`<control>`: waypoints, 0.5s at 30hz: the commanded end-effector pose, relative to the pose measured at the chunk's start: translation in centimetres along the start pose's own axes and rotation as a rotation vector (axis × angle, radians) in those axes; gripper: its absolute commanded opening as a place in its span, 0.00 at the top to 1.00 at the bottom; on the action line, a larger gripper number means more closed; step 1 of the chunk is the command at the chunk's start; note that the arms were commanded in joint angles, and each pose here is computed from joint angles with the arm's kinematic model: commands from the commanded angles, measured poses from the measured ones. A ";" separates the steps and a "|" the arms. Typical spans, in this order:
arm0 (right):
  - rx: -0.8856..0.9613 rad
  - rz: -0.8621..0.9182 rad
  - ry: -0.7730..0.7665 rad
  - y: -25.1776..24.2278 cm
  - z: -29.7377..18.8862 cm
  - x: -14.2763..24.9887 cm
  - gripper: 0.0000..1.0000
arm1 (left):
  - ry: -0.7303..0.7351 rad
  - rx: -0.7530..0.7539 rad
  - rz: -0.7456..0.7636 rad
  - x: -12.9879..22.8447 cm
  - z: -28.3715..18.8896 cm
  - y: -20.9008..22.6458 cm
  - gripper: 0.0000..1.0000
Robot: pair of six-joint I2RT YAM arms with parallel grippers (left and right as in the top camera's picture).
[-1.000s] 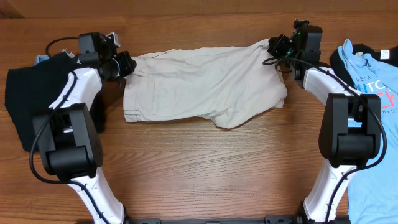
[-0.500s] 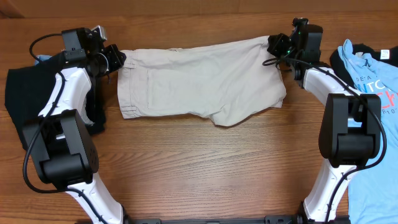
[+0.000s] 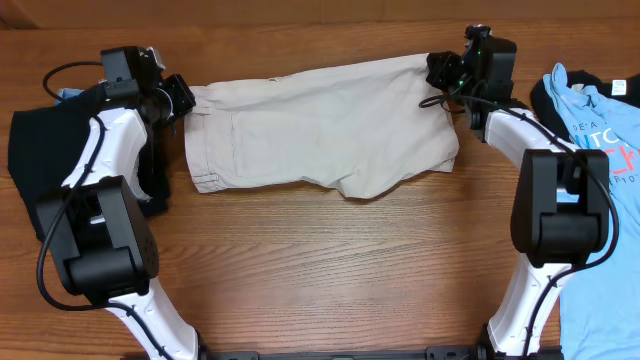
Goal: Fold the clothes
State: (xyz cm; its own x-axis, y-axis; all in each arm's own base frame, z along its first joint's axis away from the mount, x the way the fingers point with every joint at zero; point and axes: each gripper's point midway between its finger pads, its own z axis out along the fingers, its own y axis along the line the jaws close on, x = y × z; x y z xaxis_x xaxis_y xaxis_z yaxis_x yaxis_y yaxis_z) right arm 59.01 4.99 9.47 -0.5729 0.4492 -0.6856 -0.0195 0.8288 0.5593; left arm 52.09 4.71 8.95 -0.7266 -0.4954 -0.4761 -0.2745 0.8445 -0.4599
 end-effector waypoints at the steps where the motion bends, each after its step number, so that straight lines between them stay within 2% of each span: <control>1: 0.051 -0.033 -0.053 -1.6 0.2 -1.5 0.92 | -0.107 -0.073 -0.012 -3.2 -2.0 1.0 0.54; 3: 0.058 -0.027 -0.056 -2.2 0.0 -1.8 0.53 | -0.101 -0.067 -0.012 -3.1 -2.0 0.9 0.00; 7: -0.032 0.004 -0.009 -2.5 -1.5 -2.4 0.26 | -0.065 -0.018 0.027 -2.4 -2.8 -0.3 0.00; 8: -0.069 0.022 0.012 -2.6 -2.5 -2.7 0.22 | -0.058 0.000 0.046 -2.3 -3.4 -0.8 0.01; 10: -0.139 0.044 0.047 -2.1 -4.1 -3.2 0.31 | -0.054 0.054 0.089 -2.3 -4.5 -2.2 0.05; 11: -0.191 0.057 0.077 -1.4 -5.1 -3.2 0.42 | -0.053 0.101 0.124 -2.2 -5.3 -3.4 0.14; 12: -0.238 0.076 0.120 -0.4 -6.1 -2.8 0.47 | -0.047 0.157 0.153 -2.0 -6.0 -5.0 0.23; 13: -0.243 0.106 0.161 -0.1 -6.6 -2.1 0.49 | -0.035 0.202 0.193 -1.4 -6.5 -6.5 0.35; 15: -0.223 0.164 0.255 0.6 -7.1 0.1 0.58 | 0.004 0.227 0.263 0.3 -6.5 -8.6 0.55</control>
State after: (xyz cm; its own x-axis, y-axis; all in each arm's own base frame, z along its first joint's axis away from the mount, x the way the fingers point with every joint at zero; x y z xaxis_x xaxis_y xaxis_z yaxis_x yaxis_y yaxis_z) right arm 54.60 -0.55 8.19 -0.7221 0.5093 -0.4682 0.0444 0.7095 0.7033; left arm 50.60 3.66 12.79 -0.7491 -0.4282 -0.5055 -0.1729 0.8630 -0.4747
